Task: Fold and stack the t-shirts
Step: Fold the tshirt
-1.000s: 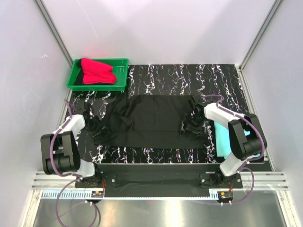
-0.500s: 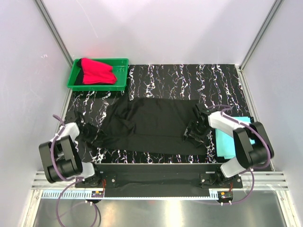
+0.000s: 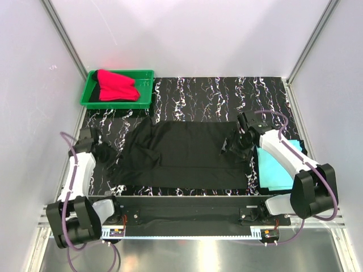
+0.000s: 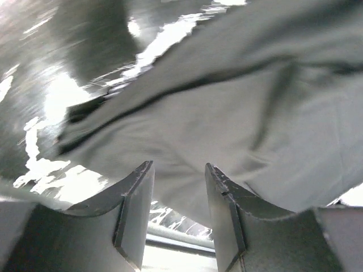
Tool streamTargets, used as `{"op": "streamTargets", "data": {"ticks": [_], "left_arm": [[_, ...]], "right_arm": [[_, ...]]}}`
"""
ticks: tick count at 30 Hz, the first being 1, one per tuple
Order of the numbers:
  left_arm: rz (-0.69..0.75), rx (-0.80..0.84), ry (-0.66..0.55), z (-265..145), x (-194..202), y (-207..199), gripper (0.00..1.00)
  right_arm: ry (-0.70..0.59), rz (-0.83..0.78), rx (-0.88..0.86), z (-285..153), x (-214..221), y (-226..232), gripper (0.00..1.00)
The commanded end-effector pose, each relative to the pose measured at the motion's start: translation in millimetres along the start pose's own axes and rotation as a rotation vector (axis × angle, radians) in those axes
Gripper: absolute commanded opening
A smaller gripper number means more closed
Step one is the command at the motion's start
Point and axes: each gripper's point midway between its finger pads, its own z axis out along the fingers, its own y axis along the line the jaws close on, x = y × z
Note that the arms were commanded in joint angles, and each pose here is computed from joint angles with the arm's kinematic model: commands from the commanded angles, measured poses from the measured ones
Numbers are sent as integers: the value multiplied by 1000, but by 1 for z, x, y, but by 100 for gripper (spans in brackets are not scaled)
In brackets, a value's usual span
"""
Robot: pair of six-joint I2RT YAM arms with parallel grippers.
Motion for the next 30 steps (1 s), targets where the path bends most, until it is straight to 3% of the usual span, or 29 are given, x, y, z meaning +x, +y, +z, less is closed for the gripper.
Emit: {"op": "streamTargets", "data": {"ticks": [1,6,11,14,20,28,30], "left_arm": [[169,152,-38,-7,-8,-55,45],[260,118,87,25,19,-90,36],[224,45,1,28,7,-90,21],[195,12,-33,30,1,-85,20],[225,-17,136,68,18,-91,12],[325,79,142,76,5,-143,16],[364,121,129,68,2,-162,23]], "right_arm": [[-97,-128,15,-16,-30,8,83],[-101,-159,23,-17,-44,17,83],[-126,-150,11,-25,-52,20,84],[-139,-141,19,-28,-52,15,84],[-148,-105,39,-28,-58,3,84],[-170,-95,30,-42,-85,5,86],[-158,-96,36,-39,-88,5,86]]}}
